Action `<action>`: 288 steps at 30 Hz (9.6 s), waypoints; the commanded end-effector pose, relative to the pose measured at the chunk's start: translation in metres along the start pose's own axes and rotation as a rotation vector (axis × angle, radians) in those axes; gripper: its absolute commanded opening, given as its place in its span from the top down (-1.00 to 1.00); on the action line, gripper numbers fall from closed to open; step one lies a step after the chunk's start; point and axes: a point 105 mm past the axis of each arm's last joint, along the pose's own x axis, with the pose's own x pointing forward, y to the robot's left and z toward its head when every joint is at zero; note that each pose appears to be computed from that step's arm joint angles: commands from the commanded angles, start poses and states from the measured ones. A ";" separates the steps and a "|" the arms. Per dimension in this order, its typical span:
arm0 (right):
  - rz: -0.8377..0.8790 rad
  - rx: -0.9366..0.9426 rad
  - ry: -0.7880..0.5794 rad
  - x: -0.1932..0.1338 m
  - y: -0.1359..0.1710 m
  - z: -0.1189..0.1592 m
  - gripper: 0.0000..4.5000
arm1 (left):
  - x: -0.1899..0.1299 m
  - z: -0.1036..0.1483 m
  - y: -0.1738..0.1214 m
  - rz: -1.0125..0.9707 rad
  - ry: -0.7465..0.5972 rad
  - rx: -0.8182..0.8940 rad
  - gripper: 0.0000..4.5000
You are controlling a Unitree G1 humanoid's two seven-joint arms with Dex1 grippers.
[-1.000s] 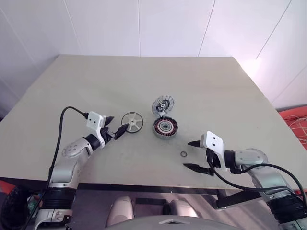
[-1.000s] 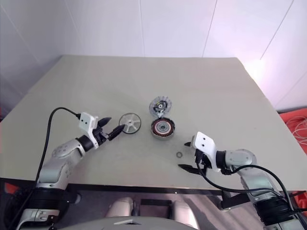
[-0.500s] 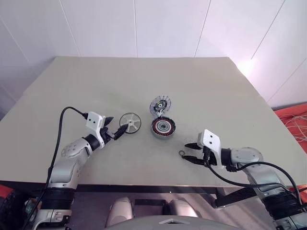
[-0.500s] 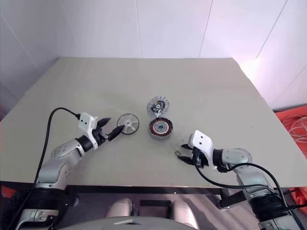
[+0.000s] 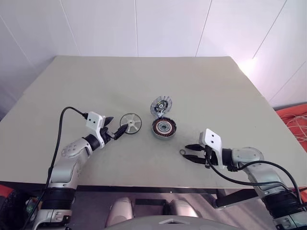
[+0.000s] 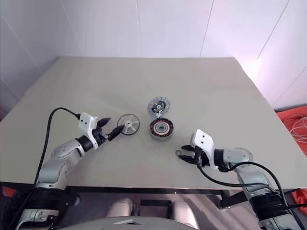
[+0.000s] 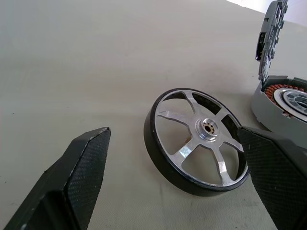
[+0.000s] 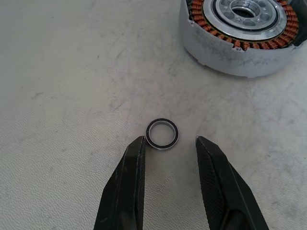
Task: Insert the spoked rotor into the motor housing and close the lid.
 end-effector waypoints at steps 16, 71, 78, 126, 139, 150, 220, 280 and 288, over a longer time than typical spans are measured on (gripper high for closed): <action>0.031 -0.010 -0.027 0.004 -0.004 0.017 0.20 | -0.003 0.016 0.003 0.014 -0.055 0.033 -1.00; -0.054 0.150 -0.170 0.047 -0.036 0.113 0.75 | -0.005 0.018 0.018 0.109 -0.017 0.016 -1.00; -0.078 0.143 -0.133 0.051 -0.040 0.099 0.75 | -0.005 0.017 0.018 0.110 -0.016 0.021 -1.00; -0.104 0.087 -0.136 0.061 -0.052 0.085 -0.28 | -0.007 0.017 0.020 0.117 -0.021 0.038 -1.00; -0.071 0.108 -0.236 0.061 -0.049 0.106 0.13 | -0.007 0.017 0.019 0.118 -0.020 0.038 -1.00; 0.017 0.098 -0.199 0.065 -0.031 0.104 0.98 | -0.008 0.016 0.020 0.124 -0.019 0.037 -1.00; -0.103 0.213 -0.157 0.077 -0.055 0.079 0.98 | -0.008 0.019 0.021 0.129 -0.025 0.054 -1.00; -0.166 0.206 -0.196 0.063 -0.062 0.083 0.98 | -0.009 0.017 0.024 0.129 -0.013 0.056 -1.00; -0.159 0.166 -0.232 0.058 -0.063 0.102 0.98 | -0.009 0.017 0.024 0.129 -0.011 0.055 -1.00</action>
